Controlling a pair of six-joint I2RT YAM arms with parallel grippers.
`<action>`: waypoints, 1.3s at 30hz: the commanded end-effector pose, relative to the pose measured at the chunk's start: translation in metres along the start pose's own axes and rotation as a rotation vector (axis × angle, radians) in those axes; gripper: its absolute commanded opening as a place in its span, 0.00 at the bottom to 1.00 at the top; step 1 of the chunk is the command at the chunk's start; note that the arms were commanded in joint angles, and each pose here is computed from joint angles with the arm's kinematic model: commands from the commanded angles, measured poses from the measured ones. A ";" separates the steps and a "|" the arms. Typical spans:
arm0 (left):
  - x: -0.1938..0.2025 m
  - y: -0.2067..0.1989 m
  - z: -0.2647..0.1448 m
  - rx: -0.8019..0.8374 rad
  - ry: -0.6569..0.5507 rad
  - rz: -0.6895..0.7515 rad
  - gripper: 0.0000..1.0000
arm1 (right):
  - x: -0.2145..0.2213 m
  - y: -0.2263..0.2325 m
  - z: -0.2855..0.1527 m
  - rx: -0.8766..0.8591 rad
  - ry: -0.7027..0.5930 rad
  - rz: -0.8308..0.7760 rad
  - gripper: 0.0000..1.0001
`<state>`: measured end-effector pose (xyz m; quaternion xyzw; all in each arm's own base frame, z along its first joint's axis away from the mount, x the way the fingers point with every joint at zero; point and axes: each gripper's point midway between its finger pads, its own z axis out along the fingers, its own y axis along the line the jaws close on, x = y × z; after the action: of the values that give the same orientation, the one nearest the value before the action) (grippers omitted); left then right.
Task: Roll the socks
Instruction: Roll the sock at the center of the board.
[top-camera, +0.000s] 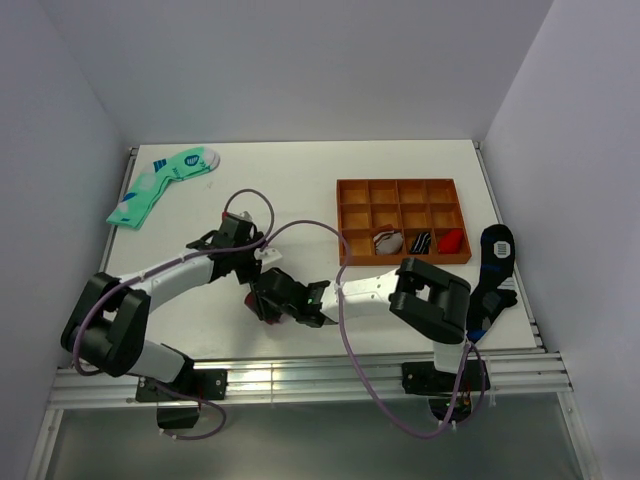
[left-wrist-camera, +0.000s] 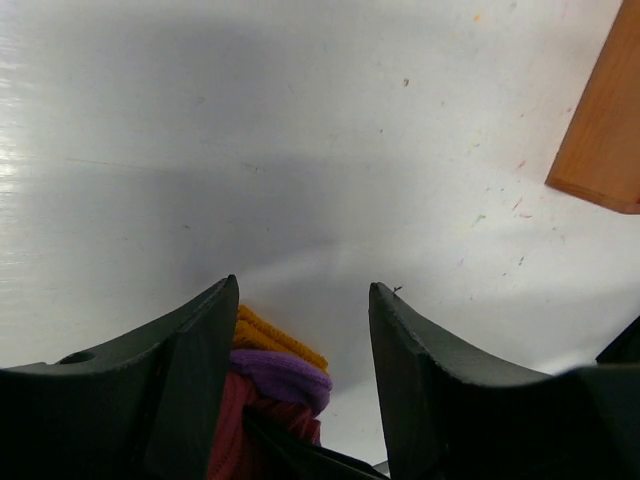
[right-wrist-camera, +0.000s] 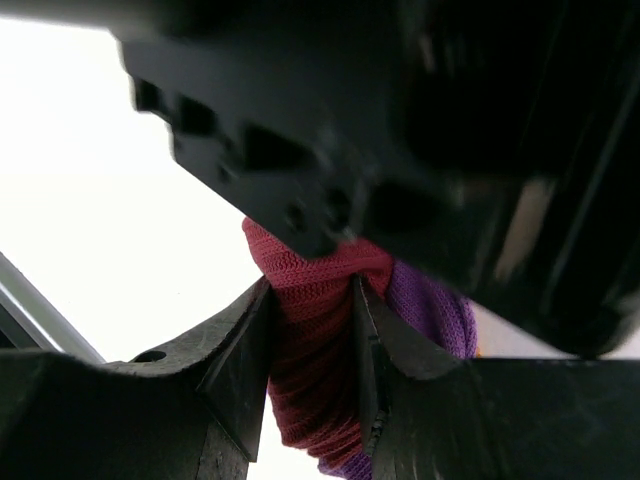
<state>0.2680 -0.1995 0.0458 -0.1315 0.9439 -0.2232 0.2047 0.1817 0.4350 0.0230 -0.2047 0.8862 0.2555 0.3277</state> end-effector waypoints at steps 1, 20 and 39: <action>-0.019 -0.004 -0.013 -0.006 -0.092 -0.018 0.60 | 0.139 -0.091 -0.017 0.264 0.457 -0.113 0.01; -0.027 0.035 -0.045 -0.084 -0.256 -0.208 0.64 | 0.160 -0.110 -0.032 0.254 0.499 -0.082 0.00; 0.007 0.048 -0.056 0.103 -0.328 -0.304 0.64 | 0.149 -0.109 -0.044 0.131 0.573 0.070 0.00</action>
<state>0.2218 -0.1316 0.0538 -0.2963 0.8732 -0.2384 0.3046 0.1853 0.4262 0.0303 -0.1929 0.8725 0.3575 0.2715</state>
